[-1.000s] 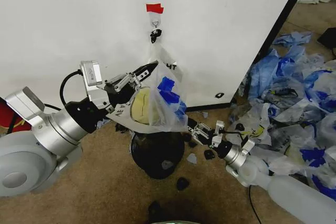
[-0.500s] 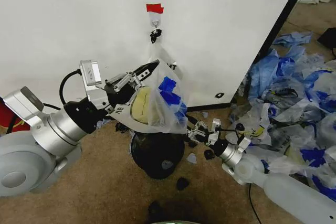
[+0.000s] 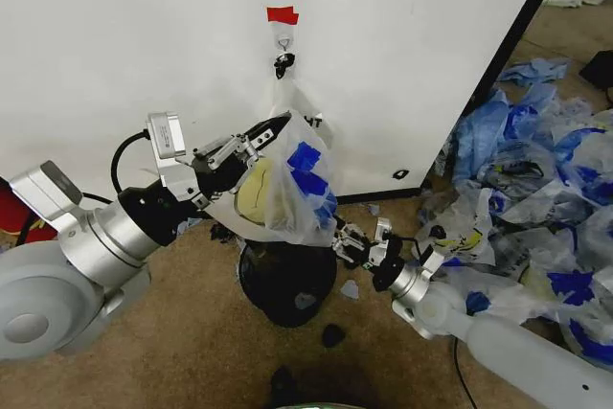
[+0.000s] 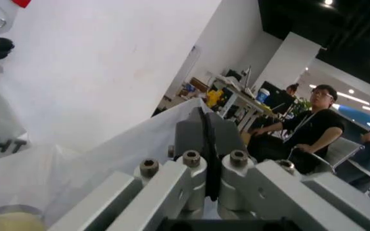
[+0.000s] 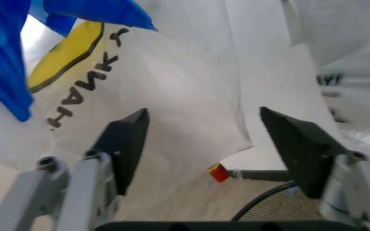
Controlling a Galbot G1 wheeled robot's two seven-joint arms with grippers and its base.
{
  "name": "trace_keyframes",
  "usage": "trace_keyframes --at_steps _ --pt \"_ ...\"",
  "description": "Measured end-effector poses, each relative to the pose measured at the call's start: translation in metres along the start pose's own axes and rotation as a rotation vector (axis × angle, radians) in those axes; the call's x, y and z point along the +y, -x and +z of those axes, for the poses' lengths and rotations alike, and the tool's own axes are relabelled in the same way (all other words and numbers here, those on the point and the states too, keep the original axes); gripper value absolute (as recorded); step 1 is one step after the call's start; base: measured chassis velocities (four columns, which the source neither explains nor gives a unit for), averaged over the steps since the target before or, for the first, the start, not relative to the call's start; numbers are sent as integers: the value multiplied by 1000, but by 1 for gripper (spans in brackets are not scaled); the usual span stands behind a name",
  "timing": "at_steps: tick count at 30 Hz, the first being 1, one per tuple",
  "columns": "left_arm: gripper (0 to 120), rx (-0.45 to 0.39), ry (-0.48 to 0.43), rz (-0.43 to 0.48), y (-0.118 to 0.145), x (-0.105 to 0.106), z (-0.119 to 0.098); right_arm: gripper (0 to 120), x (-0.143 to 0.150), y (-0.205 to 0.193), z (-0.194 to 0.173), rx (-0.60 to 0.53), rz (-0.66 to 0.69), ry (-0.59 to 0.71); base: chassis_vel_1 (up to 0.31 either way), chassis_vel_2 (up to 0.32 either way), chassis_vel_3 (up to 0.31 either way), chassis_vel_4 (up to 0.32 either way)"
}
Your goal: Pick up the garbage bag from the wall and place it over the trash bin.
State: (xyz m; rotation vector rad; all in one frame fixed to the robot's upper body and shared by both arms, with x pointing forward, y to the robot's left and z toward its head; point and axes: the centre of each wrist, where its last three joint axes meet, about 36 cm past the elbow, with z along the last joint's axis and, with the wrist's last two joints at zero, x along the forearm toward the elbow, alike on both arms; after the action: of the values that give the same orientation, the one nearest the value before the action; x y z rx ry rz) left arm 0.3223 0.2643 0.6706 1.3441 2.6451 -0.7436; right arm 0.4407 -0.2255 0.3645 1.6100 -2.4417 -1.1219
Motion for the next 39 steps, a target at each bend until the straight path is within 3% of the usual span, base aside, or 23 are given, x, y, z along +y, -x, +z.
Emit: trace_keyframes --at_steps 17,29,39 --pt "0 4 -8 -23 -1 1 4 1 -1 1 -14 -20 -25 -19 0 0 0 0" --pt "0 1 1 -25 -1 1 5 0 -3 -20 -34 -12 -25 -96 0 0 0 0" --pt "0 0 14 -26 -1 2 15 0 -15 -67 -87 113 73 -380 0 0 0 0"
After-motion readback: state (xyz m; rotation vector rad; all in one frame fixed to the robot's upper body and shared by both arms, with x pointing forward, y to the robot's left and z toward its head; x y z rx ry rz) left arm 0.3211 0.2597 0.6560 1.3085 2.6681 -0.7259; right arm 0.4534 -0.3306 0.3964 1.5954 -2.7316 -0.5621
